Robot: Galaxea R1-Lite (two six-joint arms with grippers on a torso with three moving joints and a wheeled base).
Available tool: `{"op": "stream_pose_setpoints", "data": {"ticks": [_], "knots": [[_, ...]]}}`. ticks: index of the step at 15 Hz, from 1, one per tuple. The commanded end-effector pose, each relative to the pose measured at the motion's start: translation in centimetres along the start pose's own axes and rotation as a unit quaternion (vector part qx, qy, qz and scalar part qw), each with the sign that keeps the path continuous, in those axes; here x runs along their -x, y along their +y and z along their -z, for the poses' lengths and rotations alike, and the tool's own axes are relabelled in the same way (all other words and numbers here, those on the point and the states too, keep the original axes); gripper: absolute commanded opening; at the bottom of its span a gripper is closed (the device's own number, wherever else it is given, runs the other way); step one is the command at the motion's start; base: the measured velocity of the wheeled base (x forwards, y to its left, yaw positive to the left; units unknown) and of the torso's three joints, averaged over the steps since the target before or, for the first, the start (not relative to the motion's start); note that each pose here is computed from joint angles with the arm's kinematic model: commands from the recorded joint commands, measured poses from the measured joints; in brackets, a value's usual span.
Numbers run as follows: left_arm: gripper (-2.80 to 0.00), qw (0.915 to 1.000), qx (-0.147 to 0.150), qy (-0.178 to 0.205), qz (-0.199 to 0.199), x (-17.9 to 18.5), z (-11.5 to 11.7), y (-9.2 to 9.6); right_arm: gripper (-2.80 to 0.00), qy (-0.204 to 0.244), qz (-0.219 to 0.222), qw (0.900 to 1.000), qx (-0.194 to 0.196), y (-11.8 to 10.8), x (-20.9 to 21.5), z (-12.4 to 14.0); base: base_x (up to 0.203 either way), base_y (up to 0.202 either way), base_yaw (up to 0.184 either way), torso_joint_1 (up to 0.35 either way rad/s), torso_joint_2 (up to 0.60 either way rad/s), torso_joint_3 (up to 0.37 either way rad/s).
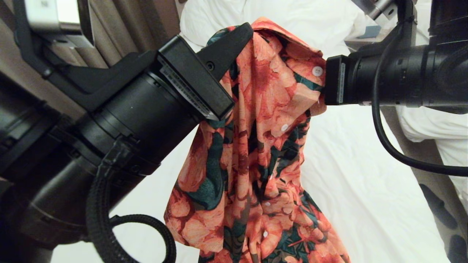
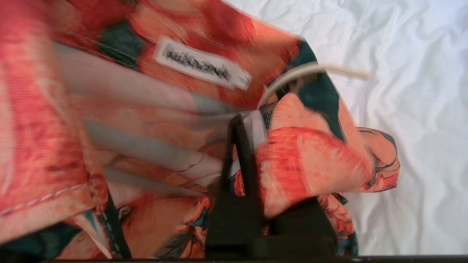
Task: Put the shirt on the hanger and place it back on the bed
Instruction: Hook the other side of the shirt onto the hanger
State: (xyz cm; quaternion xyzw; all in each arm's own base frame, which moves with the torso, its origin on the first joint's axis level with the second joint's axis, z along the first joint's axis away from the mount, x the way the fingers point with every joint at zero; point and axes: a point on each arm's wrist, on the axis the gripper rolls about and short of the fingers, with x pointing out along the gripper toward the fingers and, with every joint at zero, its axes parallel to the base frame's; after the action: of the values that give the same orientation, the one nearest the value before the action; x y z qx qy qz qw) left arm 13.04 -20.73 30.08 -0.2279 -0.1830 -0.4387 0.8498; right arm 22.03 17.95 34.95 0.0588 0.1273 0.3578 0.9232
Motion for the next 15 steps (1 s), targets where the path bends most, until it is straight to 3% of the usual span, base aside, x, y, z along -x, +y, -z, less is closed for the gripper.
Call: {"op": "stream_pose_setpoints", "data": {"ticks": [1, 7, 10, 15], "knots": [[-2.80, 1.0000, 0.002, -0.004, 0.001, 0.0, -0.1, -0.1, 0.00, 0.010, 0.002, 1.000, -0.002, -0.2, -0.8, 0.4, 0.000, 0.000, 0.000, 0.000, 0.00, 0.000], [-2.80, 1.0000, 0.002, -0.006, 0.001, 0.1, -0.3, -0.1, 0.00, 0.017, 0.011, 1.000, -0.004, -0.6, -1.2, 0.6, 0.000, 0.000, 0.000, 0.000, 0.00, 0.000], [-2.80, 1.0000, 0.002, -0.007, 0.001, 0.1, -0.3, -0.1, 0.00, 0.011, 0.045, 0.999, -0.005, -0.9, -0.9, 0.5, 0.000, 0.000, 0.000, 0.000, 0.00, 0.000], [-2.80, 1.0000, 0.002, -0.005, 0.001, 0.0, -0.2, -0.1, 0.00, 0.041, 0.059, 0.997, -0.010, -1.1, 1.4, 0.4, 0.000, 0.000, 0.000, 0.000, 0.00, 0.000]]}}
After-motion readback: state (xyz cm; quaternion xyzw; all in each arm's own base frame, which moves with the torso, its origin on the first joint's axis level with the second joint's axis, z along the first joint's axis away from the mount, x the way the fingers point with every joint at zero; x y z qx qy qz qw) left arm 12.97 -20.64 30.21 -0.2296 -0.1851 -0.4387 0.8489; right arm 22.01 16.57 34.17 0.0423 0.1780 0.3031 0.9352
